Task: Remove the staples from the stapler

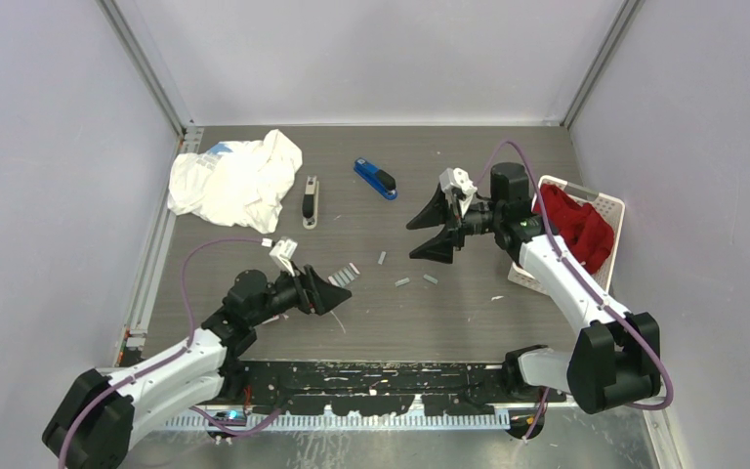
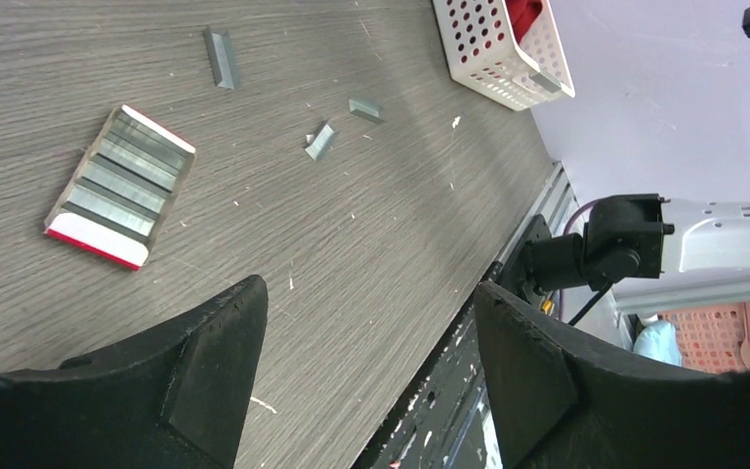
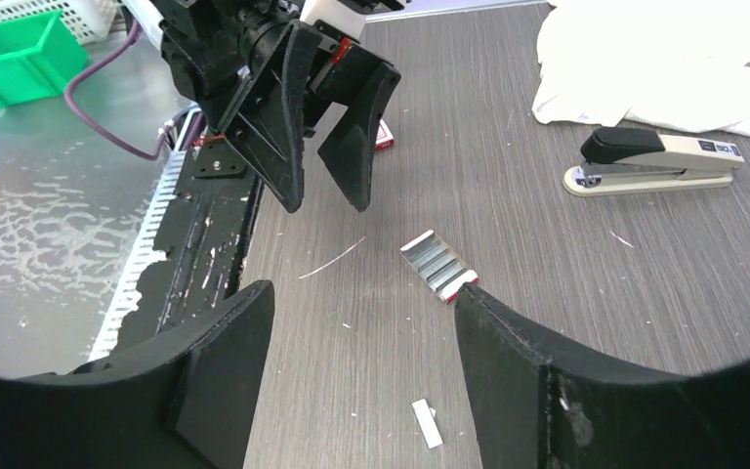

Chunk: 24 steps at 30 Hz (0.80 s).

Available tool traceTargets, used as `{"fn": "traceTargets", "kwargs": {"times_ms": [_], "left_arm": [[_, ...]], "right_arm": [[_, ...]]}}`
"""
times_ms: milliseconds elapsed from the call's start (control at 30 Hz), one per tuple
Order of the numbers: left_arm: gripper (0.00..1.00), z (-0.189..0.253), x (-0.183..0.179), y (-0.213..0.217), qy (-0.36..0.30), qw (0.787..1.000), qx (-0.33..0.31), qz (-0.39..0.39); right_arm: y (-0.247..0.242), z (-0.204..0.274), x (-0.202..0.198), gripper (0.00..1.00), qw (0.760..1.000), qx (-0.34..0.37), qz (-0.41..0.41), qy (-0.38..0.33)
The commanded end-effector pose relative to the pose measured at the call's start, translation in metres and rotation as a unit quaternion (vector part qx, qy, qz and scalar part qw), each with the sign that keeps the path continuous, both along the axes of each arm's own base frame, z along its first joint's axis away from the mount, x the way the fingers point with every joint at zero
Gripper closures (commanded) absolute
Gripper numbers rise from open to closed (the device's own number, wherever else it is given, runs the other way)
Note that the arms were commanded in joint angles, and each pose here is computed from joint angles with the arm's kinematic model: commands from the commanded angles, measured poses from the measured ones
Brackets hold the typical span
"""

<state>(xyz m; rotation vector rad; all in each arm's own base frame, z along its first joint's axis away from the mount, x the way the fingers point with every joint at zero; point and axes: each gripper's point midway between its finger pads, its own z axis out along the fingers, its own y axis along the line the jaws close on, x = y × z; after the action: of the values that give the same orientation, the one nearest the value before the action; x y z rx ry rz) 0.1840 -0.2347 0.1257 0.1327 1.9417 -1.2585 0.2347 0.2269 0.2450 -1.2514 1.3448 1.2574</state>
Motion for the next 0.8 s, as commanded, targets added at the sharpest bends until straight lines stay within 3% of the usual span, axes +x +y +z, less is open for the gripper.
{"fn": "traceTargets", "kwargs": {"times_ms": [0, 567, 767], "left_arm": [[0.23, 0.042, 0.0, -0.016, -0.066, 0.996, -0.035, -0.039], [0.25, 0.038, 0.0, -0.06, -0.086, 0.992, 0.017, -0.09], [0.27, 0.019, 0.019, -0.066, -0.053, 0.993, 0.074, -0.072]], "right_arm": [[-0.002, 0.006, 0.0, 0.27, 0.999, 0.002, 0.008, -0.038], [-0.012, -0.007, 0.013, 0.26, 0.995, -0.056, -0.027, -0.082], [-0.023, -0.021, 0.024, 0.26, 0.987, -0.111, -0.053, -0.101]]}}
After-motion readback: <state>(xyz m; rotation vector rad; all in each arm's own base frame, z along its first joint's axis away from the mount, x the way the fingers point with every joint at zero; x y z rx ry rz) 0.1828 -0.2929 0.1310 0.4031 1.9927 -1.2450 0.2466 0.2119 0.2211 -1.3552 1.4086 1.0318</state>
